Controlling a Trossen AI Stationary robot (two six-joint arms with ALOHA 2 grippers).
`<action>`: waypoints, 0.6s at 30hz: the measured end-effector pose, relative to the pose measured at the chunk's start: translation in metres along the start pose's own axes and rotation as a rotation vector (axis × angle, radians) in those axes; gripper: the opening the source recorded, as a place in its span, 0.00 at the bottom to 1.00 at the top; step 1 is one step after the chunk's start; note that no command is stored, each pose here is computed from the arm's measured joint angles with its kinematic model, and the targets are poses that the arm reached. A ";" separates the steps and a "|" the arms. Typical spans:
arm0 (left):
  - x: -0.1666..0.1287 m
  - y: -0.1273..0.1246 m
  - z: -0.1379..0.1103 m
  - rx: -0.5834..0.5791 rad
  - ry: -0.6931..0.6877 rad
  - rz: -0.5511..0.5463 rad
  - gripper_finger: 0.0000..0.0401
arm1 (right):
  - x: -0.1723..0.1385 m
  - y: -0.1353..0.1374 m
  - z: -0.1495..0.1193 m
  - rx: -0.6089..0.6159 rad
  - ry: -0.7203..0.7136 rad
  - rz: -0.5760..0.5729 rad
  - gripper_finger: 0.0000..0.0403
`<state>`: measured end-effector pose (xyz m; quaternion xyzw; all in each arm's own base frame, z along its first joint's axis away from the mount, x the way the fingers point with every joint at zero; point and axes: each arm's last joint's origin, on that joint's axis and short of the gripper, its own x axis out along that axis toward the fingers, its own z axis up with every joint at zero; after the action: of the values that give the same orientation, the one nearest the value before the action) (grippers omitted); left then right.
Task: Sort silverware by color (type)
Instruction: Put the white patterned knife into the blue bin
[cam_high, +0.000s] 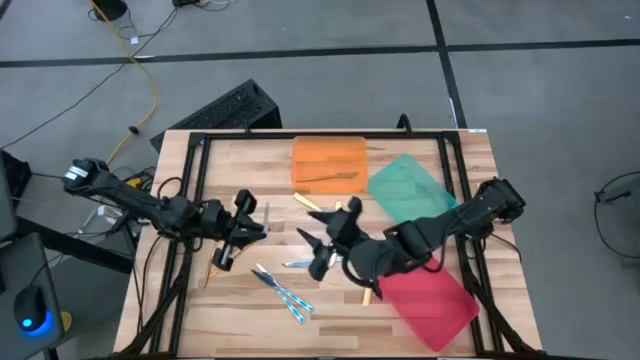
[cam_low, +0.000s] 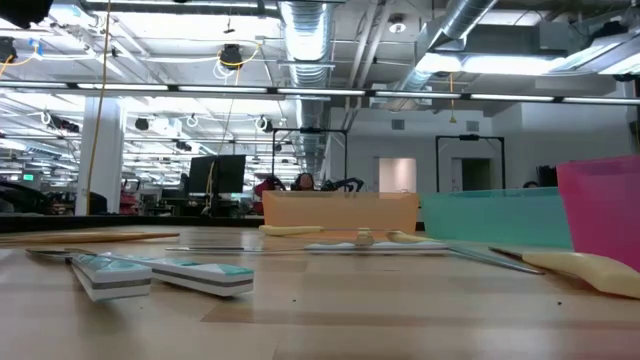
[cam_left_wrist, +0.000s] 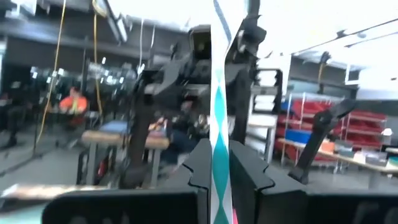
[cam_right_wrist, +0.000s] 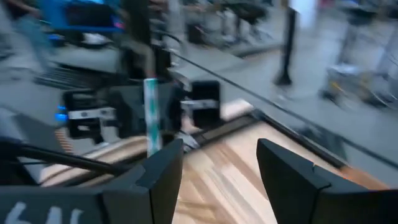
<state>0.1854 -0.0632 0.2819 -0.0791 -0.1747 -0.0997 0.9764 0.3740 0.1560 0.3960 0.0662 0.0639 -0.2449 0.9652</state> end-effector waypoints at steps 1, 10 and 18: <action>0.000 -0.002 0.002 0.008 -0.017 -0.008 0.03 | 0.003 0.001 -0.001 -0.007 -0.021 0.044 0.56; -0.001 -0.005 0.005 0.045 -0.045 0.041 0.04 | 0.019 0.004 -0.006 0.010 -0.197 0.314 0.56; -0.001 -0.004 0.004 0.051 -0.041 0.060 0.04 | 0.030 -0.004 -0.004 0.006 -0.197 0.387 0.57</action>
<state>0.1824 -0.0665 0.2858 -0.0616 -0.1947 -0.0641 0.9768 0.3979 0.1392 0.3870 0.0560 -0.0454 -0.0604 0.9956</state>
